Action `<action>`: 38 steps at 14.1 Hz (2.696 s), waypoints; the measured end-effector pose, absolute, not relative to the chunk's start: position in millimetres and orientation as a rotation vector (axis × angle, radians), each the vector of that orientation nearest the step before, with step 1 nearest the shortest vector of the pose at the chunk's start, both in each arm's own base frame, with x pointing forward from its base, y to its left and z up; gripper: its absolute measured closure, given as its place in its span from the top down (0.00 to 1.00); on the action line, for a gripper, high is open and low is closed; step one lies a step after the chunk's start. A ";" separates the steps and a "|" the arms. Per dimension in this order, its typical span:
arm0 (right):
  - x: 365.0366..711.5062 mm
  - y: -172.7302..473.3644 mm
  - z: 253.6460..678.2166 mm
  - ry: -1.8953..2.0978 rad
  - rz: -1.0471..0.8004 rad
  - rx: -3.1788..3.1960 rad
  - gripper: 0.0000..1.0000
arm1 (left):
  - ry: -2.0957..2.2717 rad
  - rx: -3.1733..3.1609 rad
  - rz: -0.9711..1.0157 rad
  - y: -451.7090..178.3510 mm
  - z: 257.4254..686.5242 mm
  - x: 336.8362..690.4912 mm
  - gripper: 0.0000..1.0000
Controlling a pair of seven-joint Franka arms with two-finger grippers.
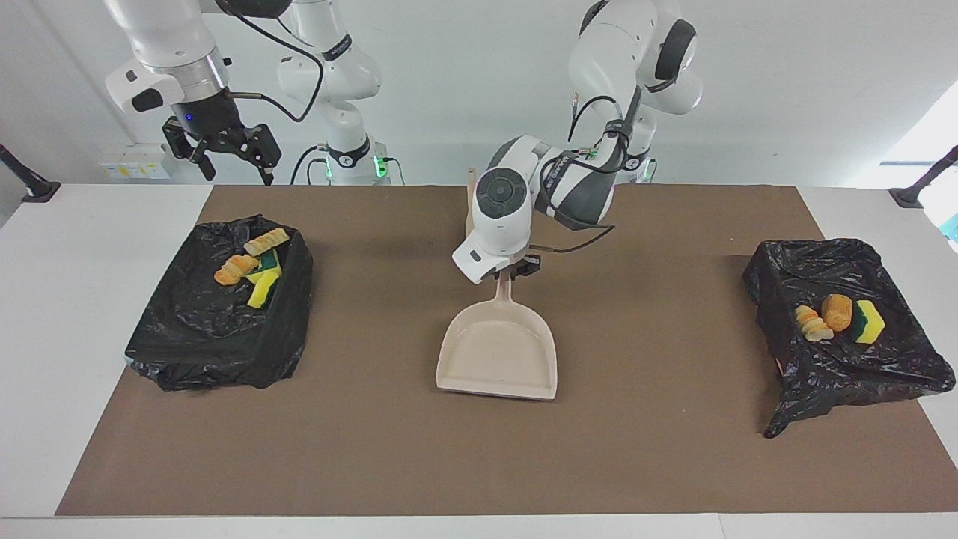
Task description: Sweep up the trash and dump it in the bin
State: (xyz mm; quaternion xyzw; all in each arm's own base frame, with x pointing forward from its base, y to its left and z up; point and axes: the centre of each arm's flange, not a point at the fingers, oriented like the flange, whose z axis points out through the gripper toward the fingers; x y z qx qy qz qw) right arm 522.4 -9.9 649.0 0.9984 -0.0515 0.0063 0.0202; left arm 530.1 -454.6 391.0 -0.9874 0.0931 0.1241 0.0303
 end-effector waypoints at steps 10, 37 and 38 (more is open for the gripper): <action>521.4 -9.9 648.4 -0.160 0.017 3.097 1.00 | 0.299 -3.051 0.328 -489.0 373.5 507.1 0.31; 521.3 -8.9 648.5 -0.157 0.017 3.097 1.00 | 0.208 -3.138 -0.008 -46.8 625.1 577.2 1.00; 521.3 -8.9 648.5 -0.157 0.017 3.097 1.00 | 0.208 -3.141 -0.034 -44.9 623.9 567.5 1.00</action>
